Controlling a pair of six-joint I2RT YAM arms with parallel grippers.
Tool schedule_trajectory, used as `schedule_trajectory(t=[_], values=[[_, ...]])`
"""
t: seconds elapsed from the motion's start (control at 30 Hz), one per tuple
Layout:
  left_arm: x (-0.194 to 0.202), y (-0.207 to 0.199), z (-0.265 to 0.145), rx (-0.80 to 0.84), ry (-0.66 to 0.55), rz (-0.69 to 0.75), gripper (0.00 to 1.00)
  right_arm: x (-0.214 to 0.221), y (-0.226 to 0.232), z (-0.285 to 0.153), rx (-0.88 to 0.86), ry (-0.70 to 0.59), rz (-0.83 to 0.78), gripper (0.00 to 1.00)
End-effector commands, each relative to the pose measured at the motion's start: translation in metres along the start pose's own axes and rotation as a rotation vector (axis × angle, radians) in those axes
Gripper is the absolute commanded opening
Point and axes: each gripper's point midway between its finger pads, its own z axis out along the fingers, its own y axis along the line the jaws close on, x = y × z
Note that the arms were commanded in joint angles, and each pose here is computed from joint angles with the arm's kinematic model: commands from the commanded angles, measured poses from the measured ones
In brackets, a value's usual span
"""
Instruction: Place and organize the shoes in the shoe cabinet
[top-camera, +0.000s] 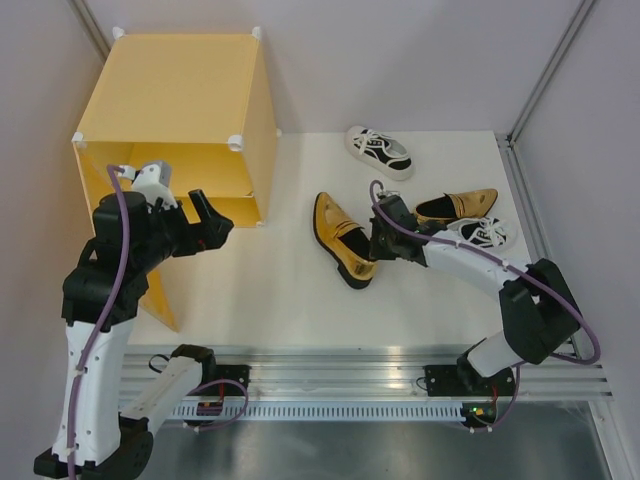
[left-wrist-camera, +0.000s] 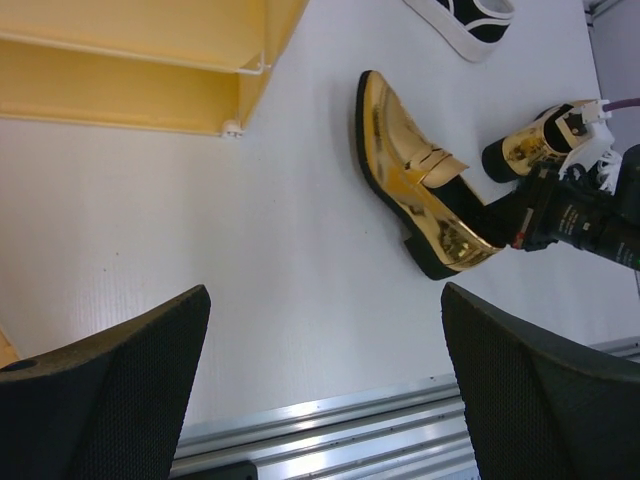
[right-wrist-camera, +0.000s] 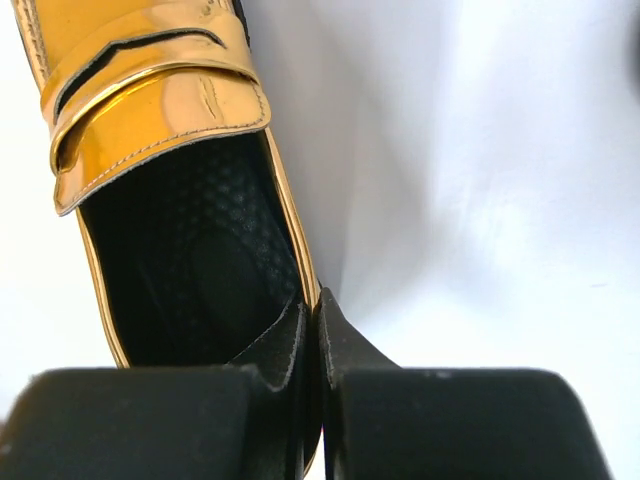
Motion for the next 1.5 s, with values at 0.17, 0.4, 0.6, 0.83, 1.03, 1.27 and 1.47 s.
schedule_trajectory(t=[0.17, 0.4, 0.6, 0.83, 1.03, 1.27, 1.47], values=[[0.006, -0.025, 0.011, 0.141, 0.069, -0.015, 1.0, -0.016, 0.089, -0.026, -0.144, -0.188, 0.171, 0.01], [0.017, -0.041, 0.027, 0.185, 0.136, -0.028, 0.98, 0.001, 0.128, -0.02, -0.176, -0.175, 0.147, 0.15], [0.042, -0.07, 0.049, 0.168, 0.22, 0.029, 0.98, 0.01, 0.152, -0.026, -0.225, -0.161, 0.116, 0.32], [0.073, -0.106, 0.074, 0.134, 0.272, 0.025, 0.98, -0.026, 0.112, -0.075, -0.12, -0.346, 0.11, 0.61], [0.12, -0.147, 0.096, 0.099, 0.343, 0.158, 0.99, -0.054, 0.028, -0.119, 0.079, -0.499, 0.149, 0.77], [0.169, -0.167, 0.128, 0.016, 0.415, 0.265, 0.97, -0.044, -0.066, -0.145, 0.285, -0.573, 0.211, 0.84], [0.216, -0.165, 0.153, -0.037, 0.522, 0.354, 0.89, -0.024, -0.101, -0.153, 0.32, -0.6, 0.256, 0.86]])
